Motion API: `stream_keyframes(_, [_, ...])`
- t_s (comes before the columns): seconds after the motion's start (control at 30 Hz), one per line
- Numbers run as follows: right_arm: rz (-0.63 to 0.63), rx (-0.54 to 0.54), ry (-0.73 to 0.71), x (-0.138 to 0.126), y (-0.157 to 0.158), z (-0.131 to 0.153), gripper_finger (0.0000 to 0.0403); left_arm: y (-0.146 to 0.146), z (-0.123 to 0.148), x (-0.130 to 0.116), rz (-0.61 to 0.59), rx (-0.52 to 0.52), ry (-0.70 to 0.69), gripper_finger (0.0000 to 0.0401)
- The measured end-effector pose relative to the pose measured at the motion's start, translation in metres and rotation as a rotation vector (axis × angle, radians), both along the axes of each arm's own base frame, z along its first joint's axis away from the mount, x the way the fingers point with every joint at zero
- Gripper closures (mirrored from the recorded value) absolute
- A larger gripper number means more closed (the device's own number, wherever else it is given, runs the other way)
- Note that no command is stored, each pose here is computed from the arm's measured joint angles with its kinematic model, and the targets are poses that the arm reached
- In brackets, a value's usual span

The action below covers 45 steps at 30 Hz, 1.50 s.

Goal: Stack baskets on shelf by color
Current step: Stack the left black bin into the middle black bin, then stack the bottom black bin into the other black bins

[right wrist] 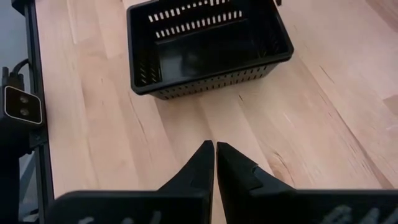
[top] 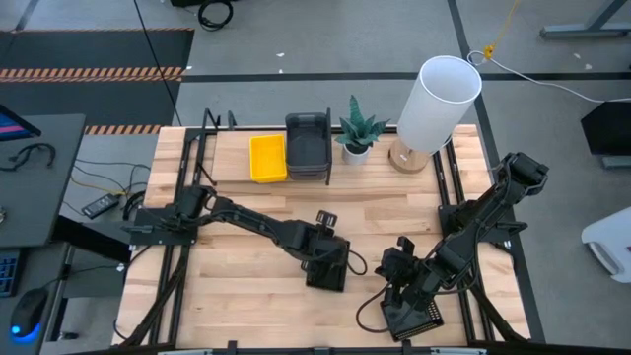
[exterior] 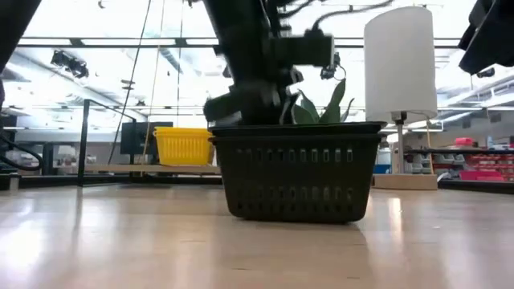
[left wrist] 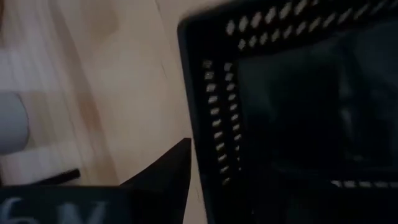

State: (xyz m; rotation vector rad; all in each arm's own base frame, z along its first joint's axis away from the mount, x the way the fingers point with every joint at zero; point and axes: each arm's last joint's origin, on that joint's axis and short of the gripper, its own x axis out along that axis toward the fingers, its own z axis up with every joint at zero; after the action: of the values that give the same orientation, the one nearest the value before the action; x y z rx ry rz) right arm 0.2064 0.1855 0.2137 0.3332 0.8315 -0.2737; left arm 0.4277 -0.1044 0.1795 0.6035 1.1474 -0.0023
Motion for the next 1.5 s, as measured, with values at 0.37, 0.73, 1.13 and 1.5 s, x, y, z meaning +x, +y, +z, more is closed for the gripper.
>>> stream_keyframes(0.37, [0.018, 0.036, -0.041, -0.002, 0.008, 0.002, 0.0383, -0.009, 0.017, -0.040, -0.044, -0.037, -0.126, 0.0259])
stream_keyframes(0.73, [0.071, 0.107, 0.062, 0.036, 0.021, -0.015, 0.0398, -0.018, 0.037, -0.120, 0.043, -0.256, -0.385, 0.0260])
stream_keyframes(1.13, [0.246, -0.077, 0.621, 0.066, 0.038, 0.007, 0.0378, -0.026, 0.019, -0.190, 0.048, -0.444, -0.543, 0.0268])
stream_keyframes(1.5, [0.742, -0.091, 0.628, 0.075, 0.059, 0.011, 0.0277, -0.026, 0.019, -0.222, 0.098, -0.440, -0.617, 0.0273])
